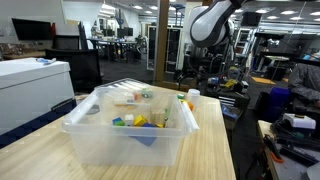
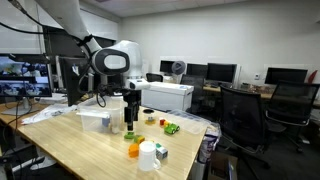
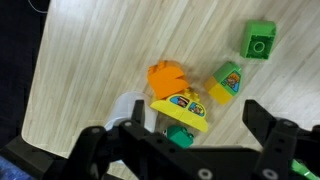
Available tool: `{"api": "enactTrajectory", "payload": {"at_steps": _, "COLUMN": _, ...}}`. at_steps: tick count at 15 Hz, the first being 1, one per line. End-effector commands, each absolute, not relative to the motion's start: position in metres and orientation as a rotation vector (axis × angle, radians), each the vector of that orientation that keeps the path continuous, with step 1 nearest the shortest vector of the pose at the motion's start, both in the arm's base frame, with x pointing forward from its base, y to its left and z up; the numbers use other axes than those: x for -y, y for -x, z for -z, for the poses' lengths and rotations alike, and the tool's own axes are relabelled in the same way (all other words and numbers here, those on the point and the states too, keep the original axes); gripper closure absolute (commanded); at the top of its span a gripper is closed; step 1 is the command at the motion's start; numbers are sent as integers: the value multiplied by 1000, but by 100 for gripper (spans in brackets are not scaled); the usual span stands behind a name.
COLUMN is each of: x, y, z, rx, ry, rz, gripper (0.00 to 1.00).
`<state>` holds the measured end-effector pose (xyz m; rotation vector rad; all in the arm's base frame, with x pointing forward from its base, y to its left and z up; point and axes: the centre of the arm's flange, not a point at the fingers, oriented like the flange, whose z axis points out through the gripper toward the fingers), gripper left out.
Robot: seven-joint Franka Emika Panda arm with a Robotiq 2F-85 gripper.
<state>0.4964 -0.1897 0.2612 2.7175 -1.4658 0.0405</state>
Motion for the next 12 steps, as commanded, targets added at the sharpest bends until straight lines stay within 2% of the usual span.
{"api": "enactTrajectory", "payload": {"at_steps": 1, "x": 185, "y": -505, "z": -250, "rx": 1452, "ry": -2701, "rz": 7, "gripper": 0}}
{"api": "enactTrajectory", "payload": {"at_steps": 12, "x": 175, "y": -521, "z": -224, "rx": 1399, "ry": -2704, "rz": 55, "gripper": 0}}
